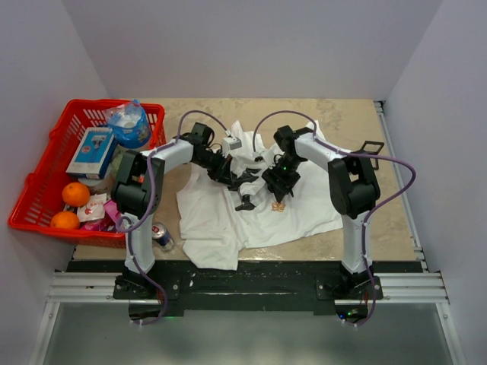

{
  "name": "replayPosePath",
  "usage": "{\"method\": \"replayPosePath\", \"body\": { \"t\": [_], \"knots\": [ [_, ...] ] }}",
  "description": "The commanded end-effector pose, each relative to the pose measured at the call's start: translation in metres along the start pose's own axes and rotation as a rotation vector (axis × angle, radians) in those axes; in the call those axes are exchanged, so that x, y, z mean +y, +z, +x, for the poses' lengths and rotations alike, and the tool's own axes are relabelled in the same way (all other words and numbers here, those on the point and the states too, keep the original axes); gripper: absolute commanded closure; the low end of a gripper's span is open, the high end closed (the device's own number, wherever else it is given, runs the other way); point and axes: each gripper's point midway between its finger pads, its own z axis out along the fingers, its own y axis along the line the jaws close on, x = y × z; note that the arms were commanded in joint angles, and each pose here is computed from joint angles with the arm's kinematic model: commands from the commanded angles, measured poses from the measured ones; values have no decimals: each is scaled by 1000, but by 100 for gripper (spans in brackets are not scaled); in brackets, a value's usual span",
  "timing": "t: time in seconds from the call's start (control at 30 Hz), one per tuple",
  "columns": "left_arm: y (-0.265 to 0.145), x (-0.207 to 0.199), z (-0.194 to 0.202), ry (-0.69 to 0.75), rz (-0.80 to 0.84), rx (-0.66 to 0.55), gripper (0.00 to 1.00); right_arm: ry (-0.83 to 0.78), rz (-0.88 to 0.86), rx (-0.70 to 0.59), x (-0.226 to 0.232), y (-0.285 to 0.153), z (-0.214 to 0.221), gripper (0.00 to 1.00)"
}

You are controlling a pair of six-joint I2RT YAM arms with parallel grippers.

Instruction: Remove the brooch from the garment

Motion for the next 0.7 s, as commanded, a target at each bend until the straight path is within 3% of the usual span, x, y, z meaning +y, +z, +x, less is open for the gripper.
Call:
{"method": "replayPosePath", "body": {
  "t": [0.0,0.67],
  "knots": [
    [-15,-7,-19,55,-9,-54,100,22,-43,10,6,13,4,40],
    [-15,-7,-16,54,-14,-50,100,27,32,79,-1,30,13,42]
  ]
}}
